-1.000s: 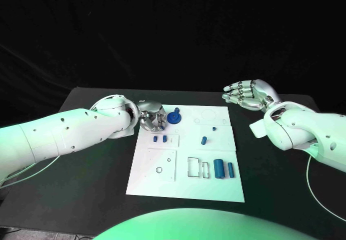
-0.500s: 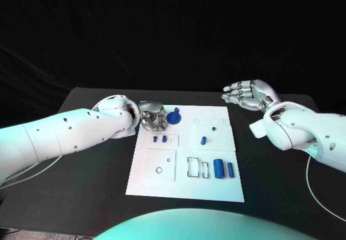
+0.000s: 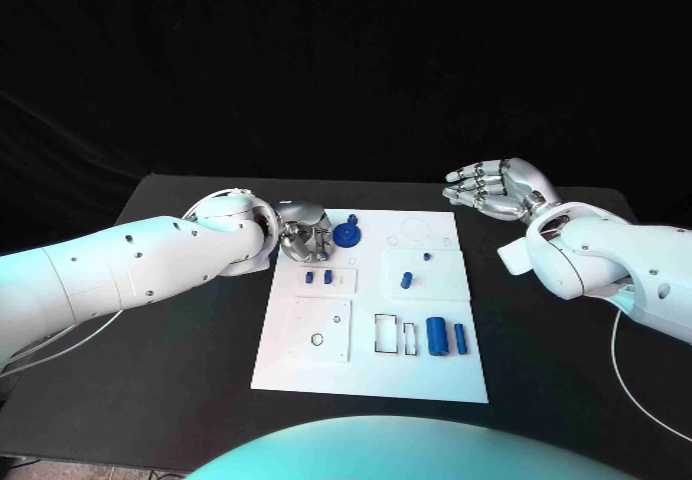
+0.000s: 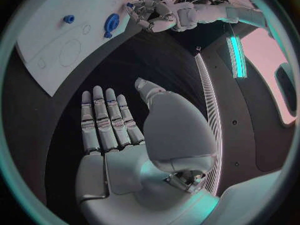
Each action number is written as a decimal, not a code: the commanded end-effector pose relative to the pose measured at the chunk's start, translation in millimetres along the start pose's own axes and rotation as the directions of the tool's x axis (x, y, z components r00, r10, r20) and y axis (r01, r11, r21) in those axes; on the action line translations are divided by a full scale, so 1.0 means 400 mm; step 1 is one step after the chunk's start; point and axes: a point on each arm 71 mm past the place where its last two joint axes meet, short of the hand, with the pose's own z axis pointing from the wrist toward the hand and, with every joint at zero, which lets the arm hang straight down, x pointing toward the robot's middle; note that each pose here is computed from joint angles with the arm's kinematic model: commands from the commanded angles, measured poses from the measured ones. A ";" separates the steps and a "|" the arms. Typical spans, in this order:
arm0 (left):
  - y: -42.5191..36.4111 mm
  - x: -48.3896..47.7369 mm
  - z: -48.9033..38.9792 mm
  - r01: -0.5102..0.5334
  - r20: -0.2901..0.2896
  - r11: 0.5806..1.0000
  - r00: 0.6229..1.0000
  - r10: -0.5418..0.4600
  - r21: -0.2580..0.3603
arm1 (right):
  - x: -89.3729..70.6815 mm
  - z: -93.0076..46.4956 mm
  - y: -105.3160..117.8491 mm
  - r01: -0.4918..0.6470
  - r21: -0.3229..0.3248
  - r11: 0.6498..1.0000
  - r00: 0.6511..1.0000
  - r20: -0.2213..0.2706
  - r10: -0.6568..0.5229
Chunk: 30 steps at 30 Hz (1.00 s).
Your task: Assemble the parts on the task board
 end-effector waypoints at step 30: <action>0.009 0.007 -0.006 0.002 0.004 1.000 1.000 -0.002 -0.018 | 0.001 -0.002 0.000 0.005 -0.007 1.000 1.000 -0.013 -0.005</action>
